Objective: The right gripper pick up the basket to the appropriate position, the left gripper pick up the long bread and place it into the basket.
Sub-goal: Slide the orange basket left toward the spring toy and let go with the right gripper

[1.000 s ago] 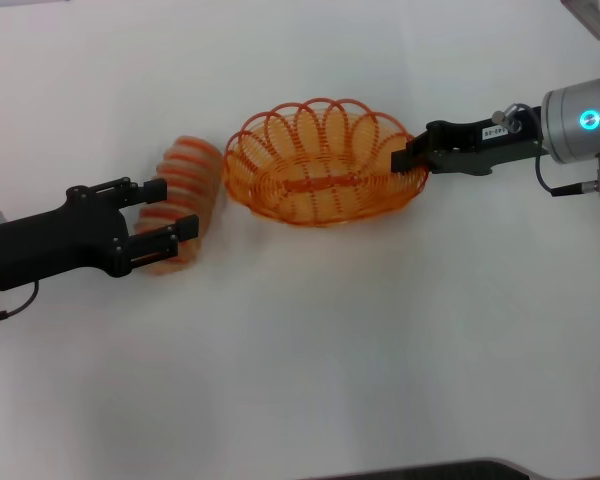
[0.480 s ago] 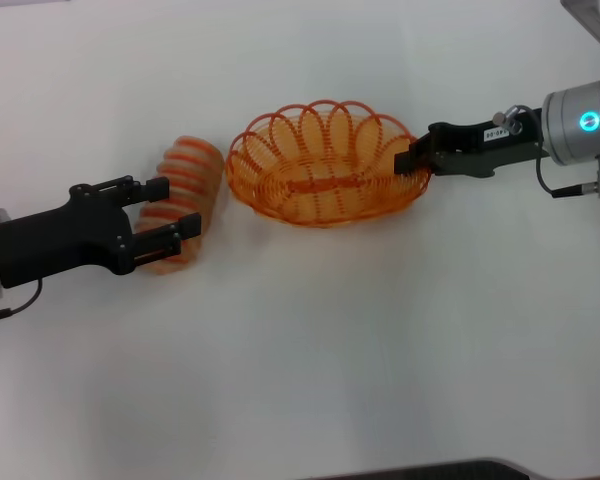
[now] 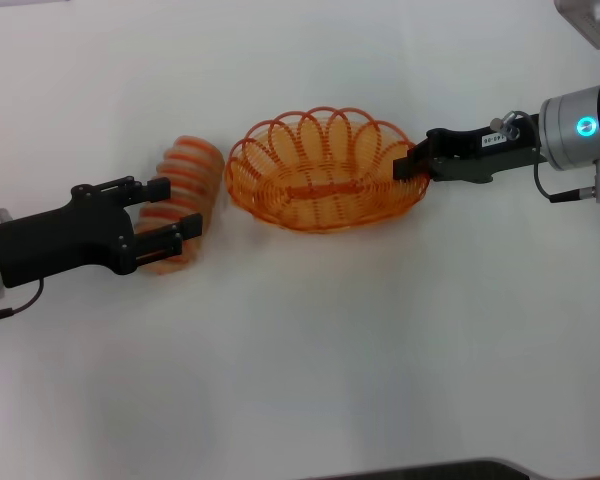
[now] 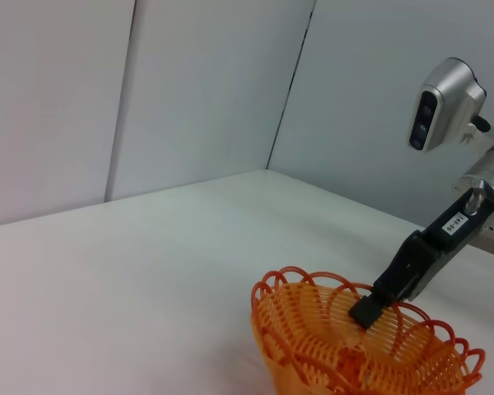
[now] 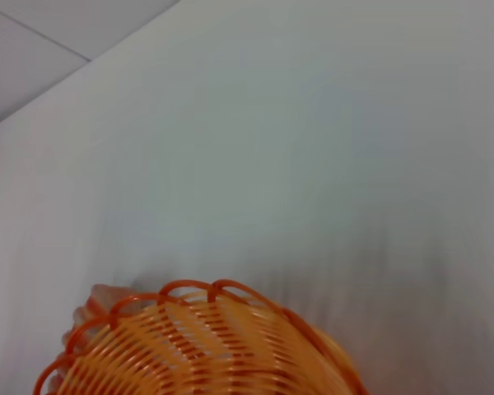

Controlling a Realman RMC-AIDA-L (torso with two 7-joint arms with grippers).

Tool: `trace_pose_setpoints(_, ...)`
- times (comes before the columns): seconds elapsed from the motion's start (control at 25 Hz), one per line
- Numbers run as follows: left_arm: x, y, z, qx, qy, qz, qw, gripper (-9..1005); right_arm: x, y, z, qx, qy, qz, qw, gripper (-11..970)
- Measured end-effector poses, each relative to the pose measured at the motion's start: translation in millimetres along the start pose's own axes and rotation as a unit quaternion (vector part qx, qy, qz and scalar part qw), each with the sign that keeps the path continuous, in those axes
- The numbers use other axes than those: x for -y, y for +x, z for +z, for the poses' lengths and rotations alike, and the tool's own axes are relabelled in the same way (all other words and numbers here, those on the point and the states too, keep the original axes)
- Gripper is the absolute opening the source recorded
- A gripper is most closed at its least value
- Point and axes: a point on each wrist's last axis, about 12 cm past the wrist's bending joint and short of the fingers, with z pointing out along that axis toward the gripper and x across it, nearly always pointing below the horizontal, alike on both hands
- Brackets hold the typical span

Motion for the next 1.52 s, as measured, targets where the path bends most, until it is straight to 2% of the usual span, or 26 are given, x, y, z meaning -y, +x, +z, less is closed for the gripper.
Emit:
trace_pose_setpoints(0.84,0.4,0.0,0.8,-0.003,0.003,0.002,1.000,686,0.7,2.0,1.5,0.001,-0.015,0.021,1.000,226)
trace_pose_setpoints(1.28,0.0,-0.2,0.2,-0.003,0.002,0.003,1.000,686,7.7,8.4,-5.9,0.014,-0.042,0.053,0.998,469)
trace_pose_setpoints(1.52,-0.1,0.1,-0.3,-0.002,0.001,0.002,1.000,687,17.4,9.8,-18.5,0.031,-0.049,0.057,0.997,697)
